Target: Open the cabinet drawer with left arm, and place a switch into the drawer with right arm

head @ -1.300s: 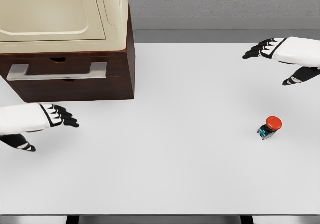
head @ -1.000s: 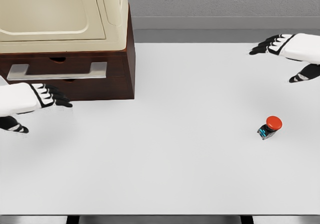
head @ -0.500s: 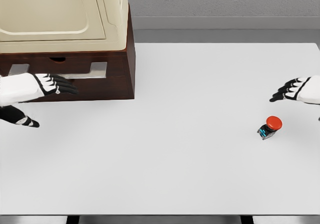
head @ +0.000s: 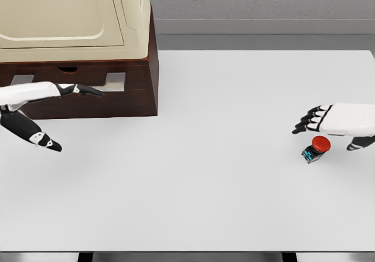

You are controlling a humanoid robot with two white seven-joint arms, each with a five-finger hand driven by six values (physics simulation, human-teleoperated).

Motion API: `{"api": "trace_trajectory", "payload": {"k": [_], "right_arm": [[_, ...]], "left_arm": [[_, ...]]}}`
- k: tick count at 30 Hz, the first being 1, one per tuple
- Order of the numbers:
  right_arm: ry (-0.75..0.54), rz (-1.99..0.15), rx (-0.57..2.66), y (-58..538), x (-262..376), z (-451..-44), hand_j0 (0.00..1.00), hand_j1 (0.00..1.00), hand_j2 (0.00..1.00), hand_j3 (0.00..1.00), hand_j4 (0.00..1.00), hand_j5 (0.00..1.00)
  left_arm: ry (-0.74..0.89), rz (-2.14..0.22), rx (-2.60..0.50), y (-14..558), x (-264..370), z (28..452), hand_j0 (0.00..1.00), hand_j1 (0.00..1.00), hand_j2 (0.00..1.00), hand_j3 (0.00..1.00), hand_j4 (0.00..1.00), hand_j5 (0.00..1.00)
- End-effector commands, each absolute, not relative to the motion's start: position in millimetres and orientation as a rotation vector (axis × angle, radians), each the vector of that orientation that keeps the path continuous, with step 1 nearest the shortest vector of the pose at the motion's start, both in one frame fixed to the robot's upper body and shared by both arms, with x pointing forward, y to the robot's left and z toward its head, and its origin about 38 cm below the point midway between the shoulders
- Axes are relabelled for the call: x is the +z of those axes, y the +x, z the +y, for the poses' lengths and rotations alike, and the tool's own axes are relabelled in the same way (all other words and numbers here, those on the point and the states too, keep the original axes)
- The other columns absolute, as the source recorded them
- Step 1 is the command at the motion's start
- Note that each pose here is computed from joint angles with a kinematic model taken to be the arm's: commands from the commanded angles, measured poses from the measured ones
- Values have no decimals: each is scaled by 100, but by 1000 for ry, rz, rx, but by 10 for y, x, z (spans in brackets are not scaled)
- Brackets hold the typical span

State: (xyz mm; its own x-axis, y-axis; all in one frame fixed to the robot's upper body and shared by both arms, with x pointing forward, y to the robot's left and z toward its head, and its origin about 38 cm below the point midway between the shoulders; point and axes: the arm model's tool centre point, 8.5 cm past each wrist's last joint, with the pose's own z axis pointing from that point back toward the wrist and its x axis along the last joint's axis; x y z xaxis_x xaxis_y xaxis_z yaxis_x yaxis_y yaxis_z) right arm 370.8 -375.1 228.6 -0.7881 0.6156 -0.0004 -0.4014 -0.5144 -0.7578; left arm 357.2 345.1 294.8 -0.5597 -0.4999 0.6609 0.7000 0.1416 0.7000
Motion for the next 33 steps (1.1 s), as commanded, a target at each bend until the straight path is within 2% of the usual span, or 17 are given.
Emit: {"api": "trace_trajectory", "payload": {"k": [1, 11, 33], "right_arm": [[-361, -1051, 2289, 3737, 2228, -3709, 100, 100, 100, 100, 100, 100], [-347, -998, 2293, 3726, 2066, -3761, 100, 100, 100, 100, 100, 100], [-339, -1000, 2281, 3741, 2017, -3763, 100, 100, 100, 100, 100, 100]], "left_arm": [[-186, -1436, -1567, 3606, 2959, 3484, 100, 100, 100, 100, 100, 100], [-28, -1293, -1492, 3801, 2971, 3684, 100, 100, 100, 100, 100, 100], [8, -1219, -1430, 3935, 2779, 3783, 100, 100, 100, 100, 100, 100]]}}
